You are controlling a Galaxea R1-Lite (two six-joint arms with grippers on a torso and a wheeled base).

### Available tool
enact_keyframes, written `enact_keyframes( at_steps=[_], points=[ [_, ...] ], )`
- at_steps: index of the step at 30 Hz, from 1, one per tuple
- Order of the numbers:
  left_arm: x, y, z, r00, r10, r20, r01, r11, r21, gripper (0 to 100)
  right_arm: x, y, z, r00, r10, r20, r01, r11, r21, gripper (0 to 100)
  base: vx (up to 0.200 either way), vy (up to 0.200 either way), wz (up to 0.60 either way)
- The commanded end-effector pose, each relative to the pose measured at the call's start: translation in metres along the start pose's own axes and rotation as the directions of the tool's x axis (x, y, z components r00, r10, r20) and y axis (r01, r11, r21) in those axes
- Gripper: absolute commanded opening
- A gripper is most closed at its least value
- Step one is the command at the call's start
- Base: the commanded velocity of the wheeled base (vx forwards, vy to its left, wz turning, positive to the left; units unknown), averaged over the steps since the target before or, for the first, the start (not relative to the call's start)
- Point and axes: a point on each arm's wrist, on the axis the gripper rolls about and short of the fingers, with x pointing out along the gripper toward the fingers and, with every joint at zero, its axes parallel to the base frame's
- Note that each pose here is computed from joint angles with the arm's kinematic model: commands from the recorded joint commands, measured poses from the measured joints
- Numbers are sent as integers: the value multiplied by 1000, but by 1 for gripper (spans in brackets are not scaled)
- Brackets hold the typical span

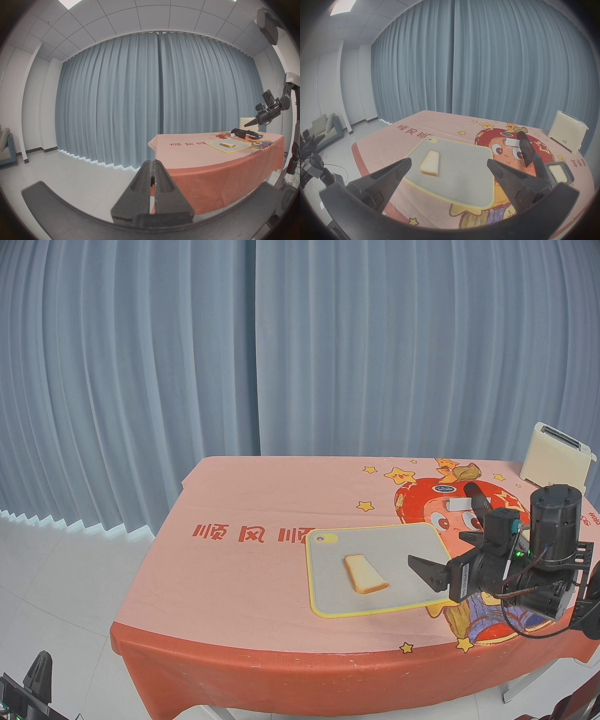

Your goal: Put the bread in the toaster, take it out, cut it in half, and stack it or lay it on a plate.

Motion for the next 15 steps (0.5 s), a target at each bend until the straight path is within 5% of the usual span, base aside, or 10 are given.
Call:
enact_keyframes(
  at_steps=[1,8,15],
  points=[
    [1,0,-5,1000,2,-17,-2,1000,0,0,16,7,8,1000,1,-27,-1,1000,-12,100,0,0,0],
    [1,0,-5,1000,0,-17,0,1000,0,0,24,21,22,995,25,-97,-29,999,-34,100,0,0,0],
    [1,0,-5,1000,2,-17,-2,1000,0,0,49,33,29,994,19,-105,-20,1000,-5,100,0,0,0]
  ],
)
